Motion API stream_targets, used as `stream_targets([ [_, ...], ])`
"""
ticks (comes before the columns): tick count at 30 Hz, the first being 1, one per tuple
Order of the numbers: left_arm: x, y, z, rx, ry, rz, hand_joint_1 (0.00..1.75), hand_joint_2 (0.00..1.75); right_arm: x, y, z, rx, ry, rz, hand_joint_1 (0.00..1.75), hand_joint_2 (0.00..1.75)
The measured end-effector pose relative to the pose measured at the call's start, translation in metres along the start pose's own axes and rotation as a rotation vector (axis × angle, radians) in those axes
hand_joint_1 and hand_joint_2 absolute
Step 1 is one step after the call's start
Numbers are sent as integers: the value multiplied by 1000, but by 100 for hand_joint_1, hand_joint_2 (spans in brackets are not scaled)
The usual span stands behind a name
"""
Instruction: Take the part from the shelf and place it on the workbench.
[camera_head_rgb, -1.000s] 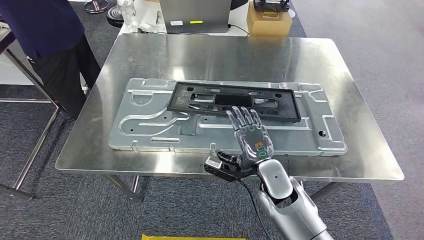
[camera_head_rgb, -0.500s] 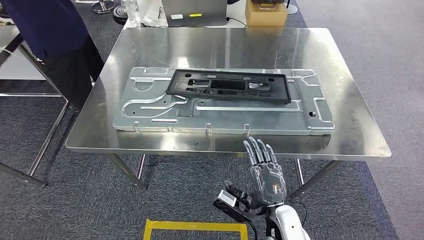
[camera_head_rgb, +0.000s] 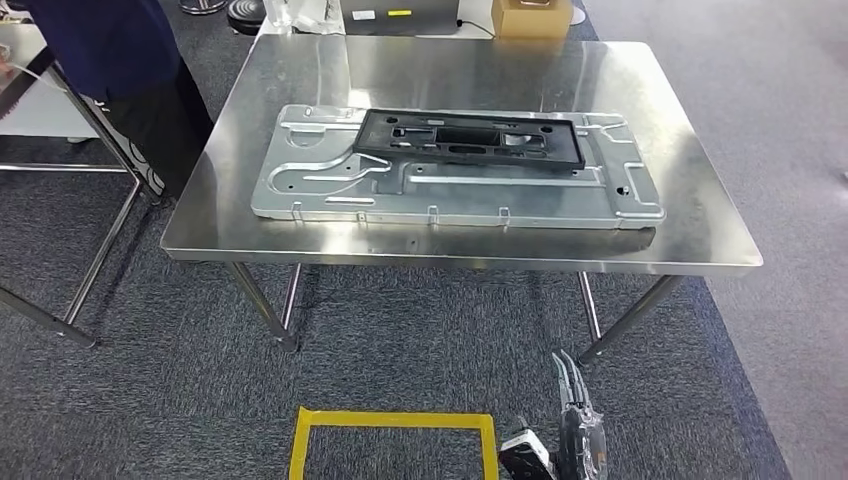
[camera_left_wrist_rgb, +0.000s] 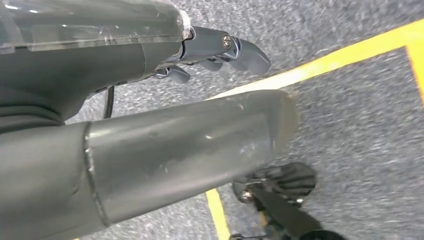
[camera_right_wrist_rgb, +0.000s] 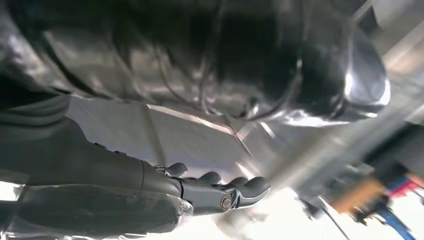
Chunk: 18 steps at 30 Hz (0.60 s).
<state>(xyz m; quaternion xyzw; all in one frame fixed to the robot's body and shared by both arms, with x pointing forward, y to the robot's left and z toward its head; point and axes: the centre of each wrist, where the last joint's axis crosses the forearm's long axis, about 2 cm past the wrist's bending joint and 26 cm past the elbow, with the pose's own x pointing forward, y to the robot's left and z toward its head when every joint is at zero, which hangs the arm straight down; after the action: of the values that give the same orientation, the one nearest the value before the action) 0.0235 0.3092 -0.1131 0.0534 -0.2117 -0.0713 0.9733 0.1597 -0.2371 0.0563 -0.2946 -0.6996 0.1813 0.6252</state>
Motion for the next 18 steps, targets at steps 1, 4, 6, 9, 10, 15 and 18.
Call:
stream_targets([
  [1,0,-1,0,2,0,7,0,0,-13,2,9,21,35,-13,0,0],
  [4,-2,-5,1,15,8,17,0,0,-51,7,36,79,160,-14,0,0],
  [6,-3,-5,2,31,10,17,0,0,-77,10,54,130,281,23,0,0],
  [9,-5,-4,2,51,7,15,0,0,-118,16,93,221,520,68,0,0],
  [10,-5,-4,3,54,7,15,0,0,-127,18,108,243,598,67,0,0],
  [15,-9,-1,4,69,9,11,0,0,-140,33,149,307,847,12,0,0],
  [18,-6,1,2,83,-7,9,0,0,-139,44,160,353,1032,-62,0,0],
])
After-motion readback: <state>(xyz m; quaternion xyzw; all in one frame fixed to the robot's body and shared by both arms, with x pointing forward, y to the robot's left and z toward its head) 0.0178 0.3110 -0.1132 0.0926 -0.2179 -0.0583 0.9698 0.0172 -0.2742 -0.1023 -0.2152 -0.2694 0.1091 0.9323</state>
